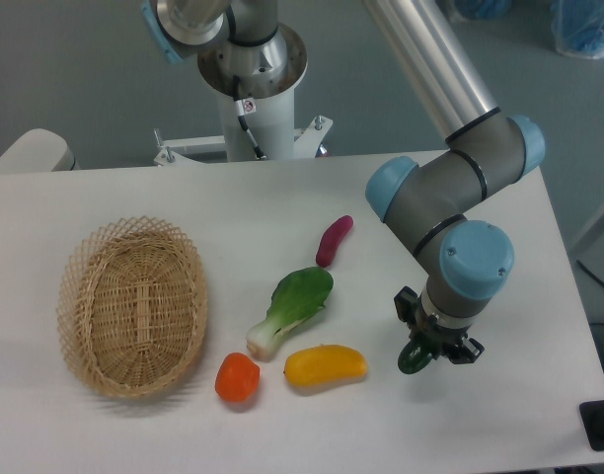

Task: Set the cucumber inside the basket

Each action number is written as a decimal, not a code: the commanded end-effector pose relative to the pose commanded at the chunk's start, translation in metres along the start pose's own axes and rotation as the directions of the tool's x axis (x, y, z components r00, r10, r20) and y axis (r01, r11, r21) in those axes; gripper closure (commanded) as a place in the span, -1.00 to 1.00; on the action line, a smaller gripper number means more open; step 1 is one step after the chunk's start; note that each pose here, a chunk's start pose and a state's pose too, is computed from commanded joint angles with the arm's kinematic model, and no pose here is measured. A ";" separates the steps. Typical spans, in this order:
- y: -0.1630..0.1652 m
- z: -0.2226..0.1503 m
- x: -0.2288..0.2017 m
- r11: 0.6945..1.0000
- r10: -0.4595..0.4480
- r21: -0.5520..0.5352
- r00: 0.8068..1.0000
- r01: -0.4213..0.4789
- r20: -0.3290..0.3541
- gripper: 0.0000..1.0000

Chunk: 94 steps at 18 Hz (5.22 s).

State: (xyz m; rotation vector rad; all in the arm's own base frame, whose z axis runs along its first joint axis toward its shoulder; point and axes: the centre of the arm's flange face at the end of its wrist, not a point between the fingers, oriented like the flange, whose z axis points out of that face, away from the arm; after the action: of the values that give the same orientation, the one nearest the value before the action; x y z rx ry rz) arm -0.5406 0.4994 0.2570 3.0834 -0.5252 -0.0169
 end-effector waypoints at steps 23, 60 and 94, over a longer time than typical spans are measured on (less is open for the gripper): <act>-0.074 -0.003 0.064 0.998 -0.065 -0.001 0.997 0.065 -0.031 0.51; -0.271 0.010 0.349 0.959 -0.283 -0.007 0.957 0.283 -0.063 0.31; -0.091 -0.021 0.116 0.999 -0.036 0.006 0.999 0.036 0.029 -1.00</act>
State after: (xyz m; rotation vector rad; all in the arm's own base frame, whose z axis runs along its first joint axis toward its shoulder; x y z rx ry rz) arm -0.4006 0.5467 0.2753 3.1021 -0.4718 -0.0614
